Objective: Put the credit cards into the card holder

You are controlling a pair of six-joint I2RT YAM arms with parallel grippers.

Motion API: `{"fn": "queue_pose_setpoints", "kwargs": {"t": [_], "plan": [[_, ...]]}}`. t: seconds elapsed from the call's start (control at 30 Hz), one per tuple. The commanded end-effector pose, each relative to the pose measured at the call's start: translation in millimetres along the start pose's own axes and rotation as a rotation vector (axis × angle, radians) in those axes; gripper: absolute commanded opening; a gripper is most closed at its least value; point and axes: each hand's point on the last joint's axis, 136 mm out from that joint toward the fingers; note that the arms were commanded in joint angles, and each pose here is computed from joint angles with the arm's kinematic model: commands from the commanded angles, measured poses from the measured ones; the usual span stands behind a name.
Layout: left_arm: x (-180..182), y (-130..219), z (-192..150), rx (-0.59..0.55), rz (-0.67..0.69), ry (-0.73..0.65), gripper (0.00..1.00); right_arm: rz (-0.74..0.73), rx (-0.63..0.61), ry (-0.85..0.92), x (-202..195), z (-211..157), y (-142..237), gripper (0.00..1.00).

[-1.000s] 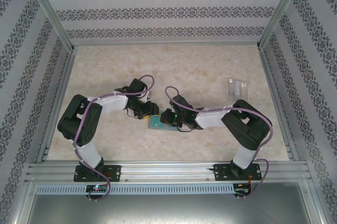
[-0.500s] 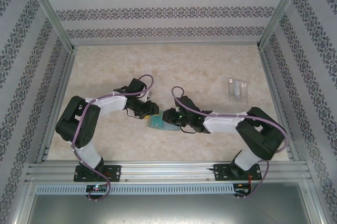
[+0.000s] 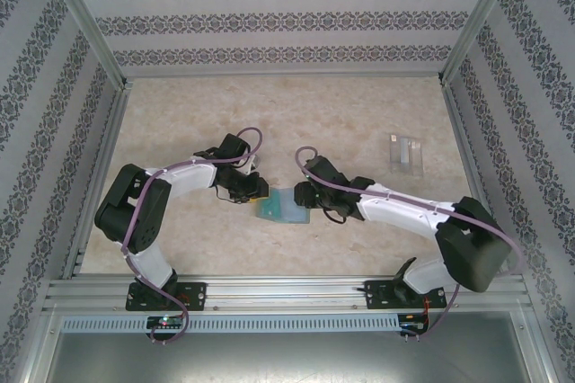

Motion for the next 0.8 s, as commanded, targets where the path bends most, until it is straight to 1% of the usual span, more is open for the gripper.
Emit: {"fn": "queue_pose_setpoints", "kwargs": {"t": [0.0, 0.1, 0.17, 0.3, 0.43, 0.5, 0.6, 0.77], "plan": [[-5, 5, -2, 0.007, 0.005, -0.025, 0.19, -0.147, 0.070, 0.168, -22, -9, -5, 0.43], [-4, 10, -5, 0.008, 0.022, -0.028, 0.12, -0.148, 0.122, 0.162, -13, -10, -11, 0.46], [-6, 15, -5, 0.000, 0.026, -0.032, 0.10, -0.126, 0.137, 0.138, -7, -15, -16, 0.46], [-4, 22, -4, -0.011, 0.054, -0.039, 0.09, -0.132, 0.162, 0.133, -6, -21, -29, 0.46], [-6, 30, -6, -0.015, 0.068, -0.041, 0.09, -0.087, 0.187, 0.122, 7, -28, -37, 0.47], [-6, 34, -6, -0.018, 0.078, -0.053, 0.03, -0.068, 0.190, 0.133, 13, -30, -40, 0.47], [-2, 40, -6, -0.021, 0.123, -0.054, 0.01, -0.050, 0.209, 0.133, 19, -33, -42, 0.48], [2, 41, -7, -0.016, 0.144, -0.049, 0.00, -0.092, 0.203, 0.217, 22, -32, -46, 0.48]]}}
Point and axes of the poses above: each hand's point on the last joint's axis, 136 mm out from that joint toward the fingers, its own y axis back along the fingers, its own x axis along the line the jaws close on, z = x × y, and after that the axes turned 3 degrees about -y, right-handed
